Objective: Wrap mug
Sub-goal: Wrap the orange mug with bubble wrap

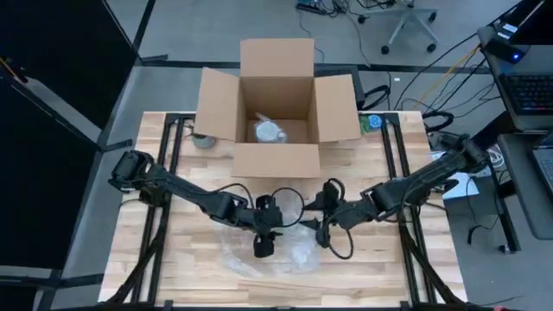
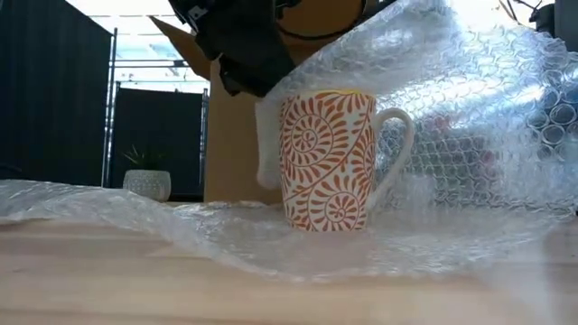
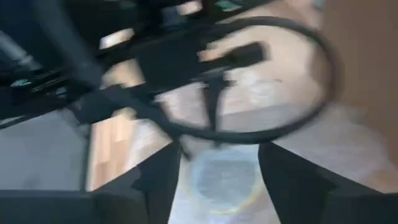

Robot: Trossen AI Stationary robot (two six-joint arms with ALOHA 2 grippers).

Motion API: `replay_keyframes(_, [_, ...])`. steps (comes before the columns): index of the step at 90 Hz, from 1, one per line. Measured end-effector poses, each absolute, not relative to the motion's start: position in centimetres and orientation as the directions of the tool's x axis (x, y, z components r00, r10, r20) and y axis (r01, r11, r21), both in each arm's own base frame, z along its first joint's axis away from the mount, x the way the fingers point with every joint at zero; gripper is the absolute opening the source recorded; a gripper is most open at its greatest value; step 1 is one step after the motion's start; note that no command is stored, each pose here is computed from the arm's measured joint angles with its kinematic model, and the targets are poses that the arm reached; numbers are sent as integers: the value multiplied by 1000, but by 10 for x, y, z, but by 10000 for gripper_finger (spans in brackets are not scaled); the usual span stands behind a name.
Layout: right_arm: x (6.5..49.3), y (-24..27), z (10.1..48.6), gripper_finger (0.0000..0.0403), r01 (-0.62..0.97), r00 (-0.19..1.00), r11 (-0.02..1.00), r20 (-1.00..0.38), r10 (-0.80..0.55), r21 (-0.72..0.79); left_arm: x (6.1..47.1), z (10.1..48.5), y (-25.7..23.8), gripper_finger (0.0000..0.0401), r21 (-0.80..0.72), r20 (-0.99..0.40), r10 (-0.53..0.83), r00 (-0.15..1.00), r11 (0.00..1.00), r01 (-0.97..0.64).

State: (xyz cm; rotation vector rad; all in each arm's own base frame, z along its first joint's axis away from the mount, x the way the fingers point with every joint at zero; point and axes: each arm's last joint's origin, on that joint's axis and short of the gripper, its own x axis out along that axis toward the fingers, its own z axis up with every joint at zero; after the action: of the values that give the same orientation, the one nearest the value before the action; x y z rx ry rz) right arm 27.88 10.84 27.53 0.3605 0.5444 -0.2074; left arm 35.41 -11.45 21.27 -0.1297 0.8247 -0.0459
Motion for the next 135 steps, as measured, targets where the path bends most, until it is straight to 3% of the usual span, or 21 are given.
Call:
replay_keyframes(31, [316, 103, 225, 229, 360, 713, 900, -694, -96, 246, 356, 214, -114, 143, -144, -712, -101, 695, 990, -5])
replay_keyframes(58, [351, 109, 203, 227, 386, 542, 920, -823, -172, 62, 356, 214, -114, 143, -140, -711, -100, 696, 990, -1])
replay_keyframes(79, [362, 109, 183, 227, 393, 523, 919, -832, -187, 41, 356, 214, -114, 143, -139, -712, -99, 696, 990, -1])
replay_keyframes(110, [356, 109, 195, 226, 368, 540, 928, -826, -162, 59, 356, 214, -114, 143, -140, -710, -100, 697, 990, 0])
replay_keyframes(135, [331, 103, 247, 226, 356, 609, 927, -781, -135, 118, 356, 215, -115, 143, -141, -710, -98, 697, 990, -4])
